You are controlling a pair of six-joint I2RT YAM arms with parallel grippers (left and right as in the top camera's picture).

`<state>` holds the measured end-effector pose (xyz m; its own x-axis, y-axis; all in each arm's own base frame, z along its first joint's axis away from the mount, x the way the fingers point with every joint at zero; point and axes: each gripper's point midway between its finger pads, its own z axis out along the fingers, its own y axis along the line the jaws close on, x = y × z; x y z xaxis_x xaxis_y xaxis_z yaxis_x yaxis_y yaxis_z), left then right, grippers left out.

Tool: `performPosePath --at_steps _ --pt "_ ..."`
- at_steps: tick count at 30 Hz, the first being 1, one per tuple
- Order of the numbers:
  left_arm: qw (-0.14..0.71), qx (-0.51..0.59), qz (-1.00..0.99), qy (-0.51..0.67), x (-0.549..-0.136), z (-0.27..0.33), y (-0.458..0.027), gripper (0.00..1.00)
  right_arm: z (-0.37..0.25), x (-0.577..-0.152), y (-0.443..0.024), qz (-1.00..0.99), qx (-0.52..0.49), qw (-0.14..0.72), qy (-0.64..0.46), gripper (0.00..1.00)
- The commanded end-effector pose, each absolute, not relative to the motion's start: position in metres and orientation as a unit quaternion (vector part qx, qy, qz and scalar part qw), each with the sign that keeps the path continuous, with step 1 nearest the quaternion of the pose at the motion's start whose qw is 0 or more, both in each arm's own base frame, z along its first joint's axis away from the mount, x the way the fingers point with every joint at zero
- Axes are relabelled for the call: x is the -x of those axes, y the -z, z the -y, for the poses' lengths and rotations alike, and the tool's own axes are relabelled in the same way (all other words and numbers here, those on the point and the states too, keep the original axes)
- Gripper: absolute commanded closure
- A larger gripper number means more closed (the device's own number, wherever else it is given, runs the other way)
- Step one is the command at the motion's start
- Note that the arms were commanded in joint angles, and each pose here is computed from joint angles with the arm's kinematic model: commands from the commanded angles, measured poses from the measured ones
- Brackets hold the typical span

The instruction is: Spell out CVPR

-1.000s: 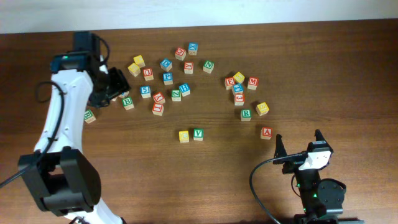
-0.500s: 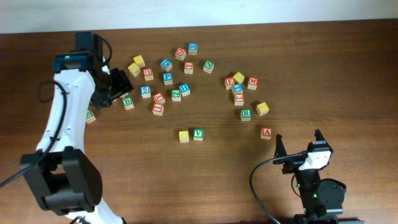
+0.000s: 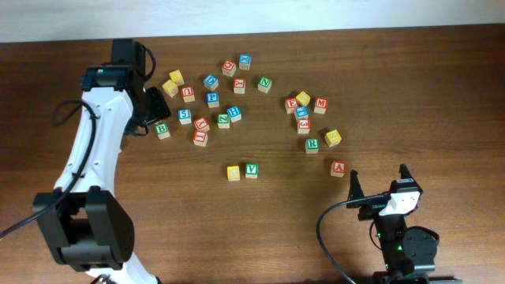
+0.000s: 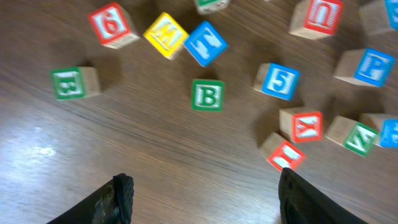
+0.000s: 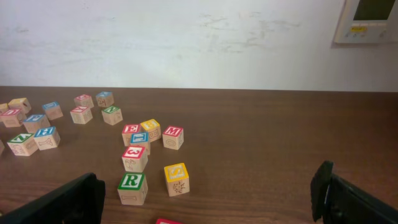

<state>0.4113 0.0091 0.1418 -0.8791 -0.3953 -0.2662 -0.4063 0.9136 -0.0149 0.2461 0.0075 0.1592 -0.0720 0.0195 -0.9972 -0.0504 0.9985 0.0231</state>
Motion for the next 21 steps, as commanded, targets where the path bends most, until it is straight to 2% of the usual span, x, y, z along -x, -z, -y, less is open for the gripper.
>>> performPosePath --at_steps 1,11,14,18,21 --pt "0.151 0.22 -0.96 -0.085 -0.411 -0.034 -0.148 0.35 -0.005 -0.246 -0.157 -0.733 0.008 0.68 -0.02 0.01" --pt "0.147 0.3 -0.938 -0.094 -0.403 -0.083 -0.147 0.26 -0.005 -0.246 -0.157 -0.733 0.008 0.68 -0.02 0.02" --pt "0.138 0.296 -0.944 -0.044 -0.406 -0.067 -0.144 0.14 -0.005 -0.246 -0.157 -0.733 0.008 0.68 -0.02 0.02" --pt "0.11 0.276 -0.953 0.065 -0.411 -0.023 -0.137 0.1 -0.005 -0.246 -0.157 -0.733 0.008 0.68 -0.02 0.02" --pt "0.101 0.222 -0.967 0.07 -0.417 0.002 -0.125 0.1 -0.005 -0.246 -0.157 -0.733 0.008 0.68 -0.02 0.02"
